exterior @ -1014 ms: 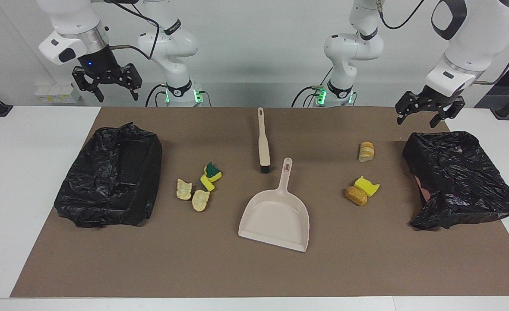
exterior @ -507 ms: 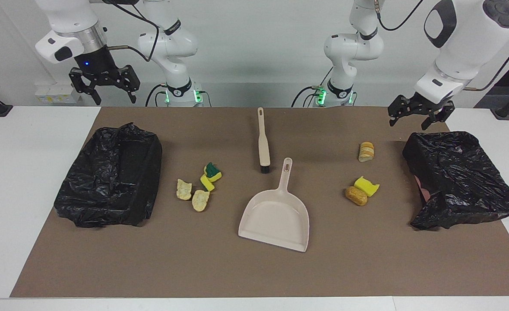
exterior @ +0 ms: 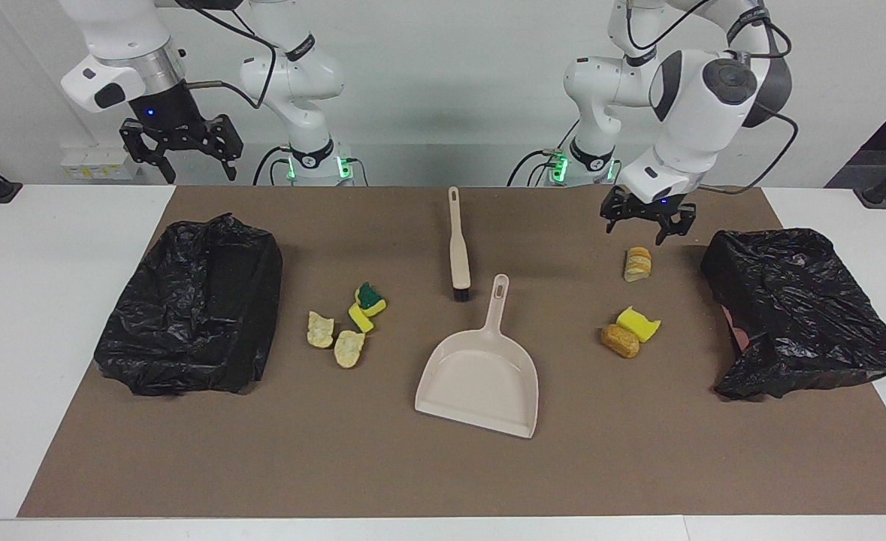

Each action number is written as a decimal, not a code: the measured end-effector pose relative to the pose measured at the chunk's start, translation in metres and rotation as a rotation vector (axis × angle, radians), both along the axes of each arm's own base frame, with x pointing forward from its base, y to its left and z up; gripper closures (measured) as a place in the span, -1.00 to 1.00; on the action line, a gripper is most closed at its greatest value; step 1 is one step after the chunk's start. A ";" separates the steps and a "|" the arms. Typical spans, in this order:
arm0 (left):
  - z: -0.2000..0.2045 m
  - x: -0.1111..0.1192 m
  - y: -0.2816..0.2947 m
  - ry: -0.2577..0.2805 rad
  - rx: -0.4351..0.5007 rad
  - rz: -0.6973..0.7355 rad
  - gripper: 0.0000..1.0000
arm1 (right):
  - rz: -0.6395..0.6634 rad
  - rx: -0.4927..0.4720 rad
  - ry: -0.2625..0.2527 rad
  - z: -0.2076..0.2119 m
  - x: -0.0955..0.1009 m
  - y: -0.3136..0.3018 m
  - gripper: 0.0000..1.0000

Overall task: Sweep and dump trash in bin
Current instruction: 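Move the left gripper toward the beige brush handle, then grasp the beige brush handle with the left gripper and lift it, then grasp the dustpan with the right gripper while the left gripper brings the brush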

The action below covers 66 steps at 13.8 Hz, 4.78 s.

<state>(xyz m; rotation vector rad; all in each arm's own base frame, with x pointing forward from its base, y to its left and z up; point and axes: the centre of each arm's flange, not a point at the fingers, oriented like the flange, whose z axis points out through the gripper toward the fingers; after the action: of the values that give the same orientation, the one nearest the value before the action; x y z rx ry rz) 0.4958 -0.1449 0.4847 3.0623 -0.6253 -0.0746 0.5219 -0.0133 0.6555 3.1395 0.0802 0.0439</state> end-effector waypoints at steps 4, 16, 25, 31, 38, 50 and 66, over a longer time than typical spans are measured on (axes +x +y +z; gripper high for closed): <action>-0.031 -0.048 -0.097 0.000 0.013 0.037 -1.00 | -0.011 0.001 -0.001 0.001 -0.001 -0.006 -1.00; -0.127 -0.195 -0.282 -0.056 -0.029 0.194 -1.00 | 0.002 0.005 0.061 -0.025 -0.014 -0.003 -1.00; -0.153 -0.209 -0.290 -0.041 -0.001 0.173 -0.80 | 0.006 0.005 0.059 -0.024 -0.015 -0.003 -1.00; -0.149 -0.204 -0.288 -0.046 -0.010 0.183 -0.09 | 0.006 0.005 0.059 -0.025 -0.015 -0.003 -1.00; -0.132 -0.187 -0.274 -0.036 0.008 0.285 0.47 | 0.006 0.005 0.059 -0.025 -0.015 -0.003 -1.00; -0.092 -0.124 -0.147 0.068 0.311 0.703 0.47 | -0.039 -0.012 0.079 -0.036 -0.017 0.057 -1.00; -0.118 -0.121 0.076 0.152 0.411 0.894 0.47 | -0.386 0.129 0.017 -0.217 0.096 0.357 -1.00</action>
<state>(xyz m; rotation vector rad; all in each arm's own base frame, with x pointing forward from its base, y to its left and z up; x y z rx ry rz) 0.3747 -0.0687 0.3668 3.3231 0.8757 -0.4511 0.6179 0.3438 0.4382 3.2173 -0.5480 0.0226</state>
